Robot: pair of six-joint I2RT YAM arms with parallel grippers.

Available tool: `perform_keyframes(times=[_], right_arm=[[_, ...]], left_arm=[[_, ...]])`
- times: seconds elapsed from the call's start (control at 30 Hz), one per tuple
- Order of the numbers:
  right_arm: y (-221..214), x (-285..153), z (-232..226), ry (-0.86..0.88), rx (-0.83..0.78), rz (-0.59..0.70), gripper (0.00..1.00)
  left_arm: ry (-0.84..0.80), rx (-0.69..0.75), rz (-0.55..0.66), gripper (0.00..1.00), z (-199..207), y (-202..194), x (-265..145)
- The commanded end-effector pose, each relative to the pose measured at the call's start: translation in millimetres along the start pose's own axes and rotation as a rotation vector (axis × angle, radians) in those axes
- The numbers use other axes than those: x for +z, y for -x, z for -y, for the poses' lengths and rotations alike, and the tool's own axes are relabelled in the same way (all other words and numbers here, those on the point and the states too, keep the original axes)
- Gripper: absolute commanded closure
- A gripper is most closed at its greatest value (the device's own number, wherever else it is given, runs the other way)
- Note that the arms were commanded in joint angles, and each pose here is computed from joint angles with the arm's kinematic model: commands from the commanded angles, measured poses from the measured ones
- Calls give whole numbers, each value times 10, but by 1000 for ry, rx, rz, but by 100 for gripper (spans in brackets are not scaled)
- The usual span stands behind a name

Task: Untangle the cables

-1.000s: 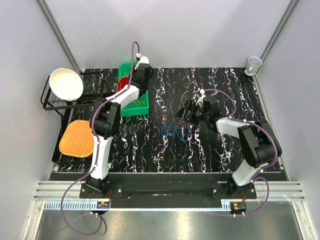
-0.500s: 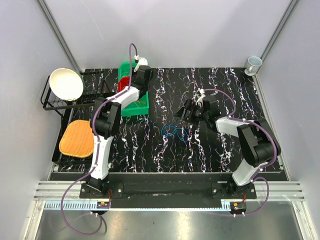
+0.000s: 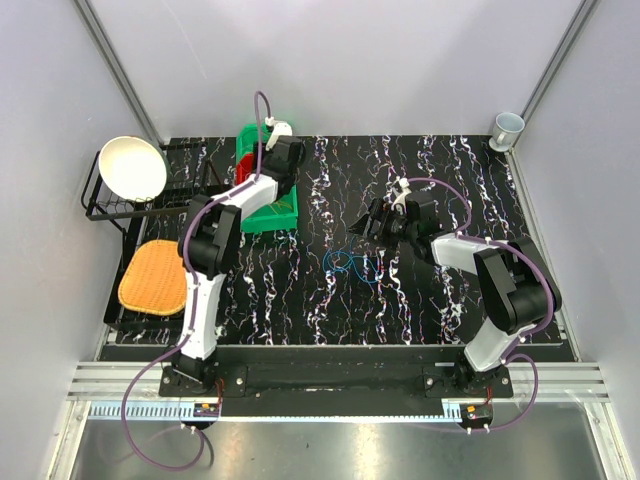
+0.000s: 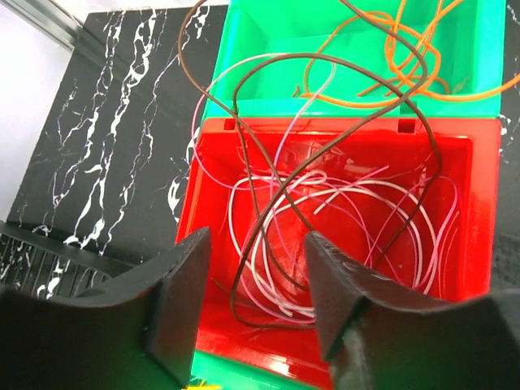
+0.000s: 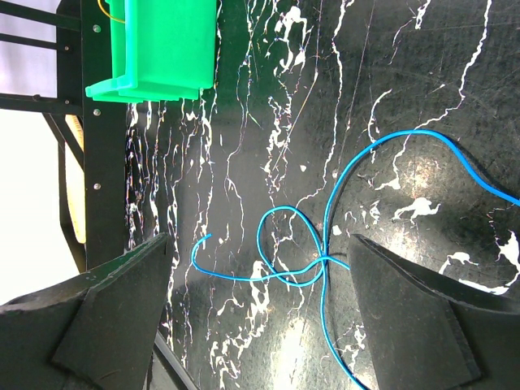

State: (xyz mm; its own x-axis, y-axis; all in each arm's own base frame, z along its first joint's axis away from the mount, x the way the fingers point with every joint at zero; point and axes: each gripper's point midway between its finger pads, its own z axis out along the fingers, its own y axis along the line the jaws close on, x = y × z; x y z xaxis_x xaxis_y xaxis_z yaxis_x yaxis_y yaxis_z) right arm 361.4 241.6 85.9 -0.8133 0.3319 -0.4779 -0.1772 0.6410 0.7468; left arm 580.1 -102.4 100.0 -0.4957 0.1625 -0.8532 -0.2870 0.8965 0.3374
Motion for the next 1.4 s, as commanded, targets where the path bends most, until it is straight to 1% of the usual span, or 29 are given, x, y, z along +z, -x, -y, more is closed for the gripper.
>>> perform_keyframes(times=[0.0, 0.1, 0.33, 0.43, 0.47, 0.5, 0.63, 0.7, 0.8, 0.93, 0.97, 1.07, 1.17, 1.37], right_arm=[[161, 10, -146, 41, -24, 32, 7], [168, 8, -139, 39, -25, 34, 6], [156, 18, -137, 42, -17, 28, 7], [157, 24, -141, 45, -17, 27, 7], [152, 26, -138, 45, -16, 25, 7], [148, 26, -131, 43, -15, 25, 7], [149, 24, -127, 43, -14, 24, 7], [159, 29, -123, 39, -15, 27, 7], [157, 37, -125, 39, -15, 25, 7], [146, 55, -96, 34, -9, 19, 7], [136, 62, -95, 35, -10, 16, 7], [141, 71, -96, 36, -10, 15, 7], [131, 80, -82, 34, -6, 12, 7], [111, 117, -38, 25, -1, 2, 7]], left_arm=[[-9, -128, 92, 36, -234, 598, -284], [-11, -139, 105, 30, -282, 708, -352], [-23, -172, 140, 28, -337, 944, -460], [-18, -166, 145, 28, -318, 986, -408], [-17, -158, 135, 28, -284, 940, -360], [-17, -170, 139, 28, -304, 987, -331], [-42, -193, 99, 29, -261, 915, -122], [-73, -219, 89, 29, -250, 944, -50], [-140, -235, 66, 25, -153, 875, 60], [-176, -273, 49, 13, -107, 798, 189], [-202, -289, 51, 12, -75, 811, 209], [-251, -347, 58, 14, -84, 850, 305], [-256, -383, 67, 16, -100, 900, 382], [-271, -420, 60, 19, -56, 904, 532]])
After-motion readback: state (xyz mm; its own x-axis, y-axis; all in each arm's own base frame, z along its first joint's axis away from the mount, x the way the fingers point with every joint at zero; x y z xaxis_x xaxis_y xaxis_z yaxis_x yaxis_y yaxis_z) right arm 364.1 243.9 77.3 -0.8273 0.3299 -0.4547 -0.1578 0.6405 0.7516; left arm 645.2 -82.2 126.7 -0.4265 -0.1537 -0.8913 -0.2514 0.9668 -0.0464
